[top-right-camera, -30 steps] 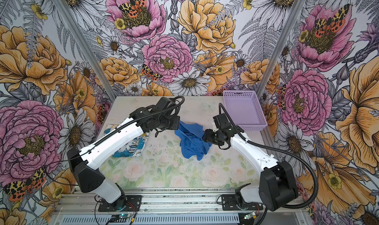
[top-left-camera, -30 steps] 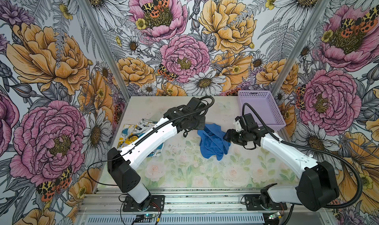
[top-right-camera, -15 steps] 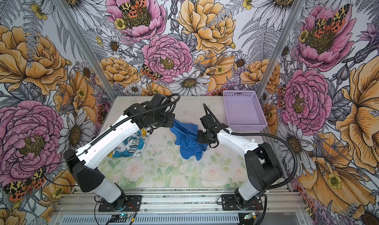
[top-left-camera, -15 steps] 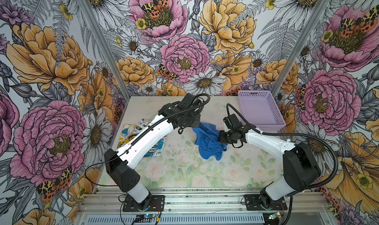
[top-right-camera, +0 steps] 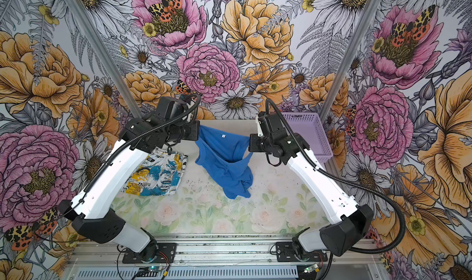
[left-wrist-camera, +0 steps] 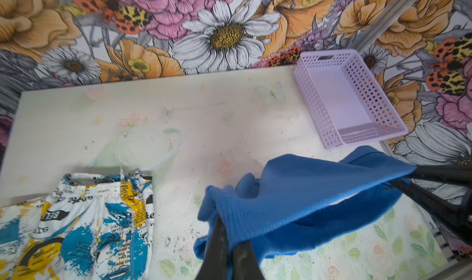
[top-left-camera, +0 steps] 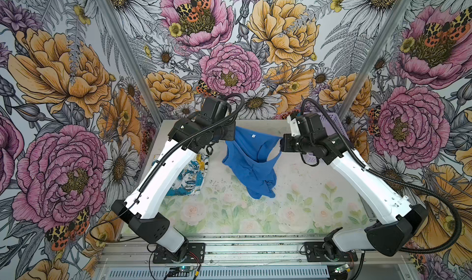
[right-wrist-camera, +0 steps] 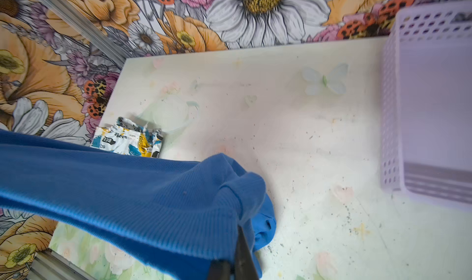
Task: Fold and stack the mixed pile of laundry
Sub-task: 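Lift the blue T-shirt by its shoulders with both grippers, shaking it out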
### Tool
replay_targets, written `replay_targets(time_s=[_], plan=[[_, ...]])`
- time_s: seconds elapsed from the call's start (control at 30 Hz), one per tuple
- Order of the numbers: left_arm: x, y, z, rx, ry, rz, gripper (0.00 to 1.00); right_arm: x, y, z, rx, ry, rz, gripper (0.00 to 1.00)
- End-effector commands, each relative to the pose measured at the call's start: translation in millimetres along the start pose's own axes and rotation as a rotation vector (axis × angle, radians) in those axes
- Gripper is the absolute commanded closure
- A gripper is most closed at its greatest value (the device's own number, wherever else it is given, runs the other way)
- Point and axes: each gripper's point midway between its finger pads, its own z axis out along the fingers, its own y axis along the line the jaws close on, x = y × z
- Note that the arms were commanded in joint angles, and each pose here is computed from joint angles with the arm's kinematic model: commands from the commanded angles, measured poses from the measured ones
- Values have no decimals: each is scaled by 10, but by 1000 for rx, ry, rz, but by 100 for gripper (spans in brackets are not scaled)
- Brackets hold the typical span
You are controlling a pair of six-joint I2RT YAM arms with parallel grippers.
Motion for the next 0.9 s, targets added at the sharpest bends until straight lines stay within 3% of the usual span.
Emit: replay_targets(time_s=[0.0, 0.4, 0.6, 0.87], plan=[[-285, 227, -390, -82, -125, 25, 100, -143, -6, -341, 22, -32, -46, 100], [-822, 525, -1371, -204, -402, 54, 100, -867, 459, -1259, -138, -274, -112, 100], [-880, 612, -1745, -248, -488, 62, 100, -889, 845, -1565, -322, -289, -154, 100], [-926, 752, -2130, -287, -584, 62, 100, -846, 1057, -1966, -443, -317, -191, 100]])
